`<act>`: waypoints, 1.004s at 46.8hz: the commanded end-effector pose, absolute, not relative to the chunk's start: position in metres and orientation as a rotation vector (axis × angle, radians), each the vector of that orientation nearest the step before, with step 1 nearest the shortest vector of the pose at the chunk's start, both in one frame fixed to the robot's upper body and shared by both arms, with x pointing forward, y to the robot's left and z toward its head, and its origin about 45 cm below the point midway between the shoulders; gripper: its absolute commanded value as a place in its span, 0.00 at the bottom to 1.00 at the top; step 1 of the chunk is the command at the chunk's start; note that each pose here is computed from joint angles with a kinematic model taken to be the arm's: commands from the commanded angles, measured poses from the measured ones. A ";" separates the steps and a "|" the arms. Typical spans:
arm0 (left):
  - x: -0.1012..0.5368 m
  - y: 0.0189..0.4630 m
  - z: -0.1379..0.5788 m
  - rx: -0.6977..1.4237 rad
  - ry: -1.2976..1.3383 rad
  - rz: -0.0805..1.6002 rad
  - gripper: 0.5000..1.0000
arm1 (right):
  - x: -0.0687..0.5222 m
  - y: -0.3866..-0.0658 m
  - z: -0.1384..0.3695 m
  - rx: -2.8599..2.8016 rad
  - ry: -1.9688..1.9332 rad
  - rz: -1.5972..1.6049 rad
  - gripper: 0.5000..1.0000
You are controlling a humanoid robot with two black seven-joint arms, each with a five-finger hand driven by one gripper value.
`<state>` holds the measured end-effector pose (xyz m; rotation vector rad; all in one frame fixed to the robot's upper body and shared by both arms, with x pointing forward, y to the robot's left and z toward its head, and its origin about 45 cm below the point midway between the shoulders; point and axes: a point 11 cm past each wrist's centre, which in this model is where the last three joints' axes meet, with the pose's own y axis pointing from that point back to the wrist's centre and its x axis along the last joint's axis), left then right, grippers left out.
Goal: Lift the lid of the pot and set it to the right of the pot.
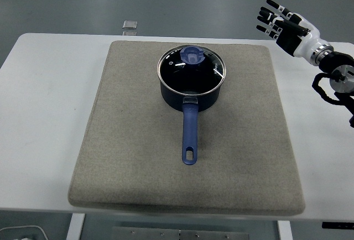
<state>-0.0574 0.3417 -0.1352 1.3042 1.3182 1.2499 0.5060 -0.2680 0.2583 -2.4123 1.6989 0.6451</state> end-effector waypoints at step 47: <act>-0.057 0.344 -0.135 1.309 1.314 1.255 1.00 | 0.504 -0.269 0.262 -2.461 1.650 0.618 0.85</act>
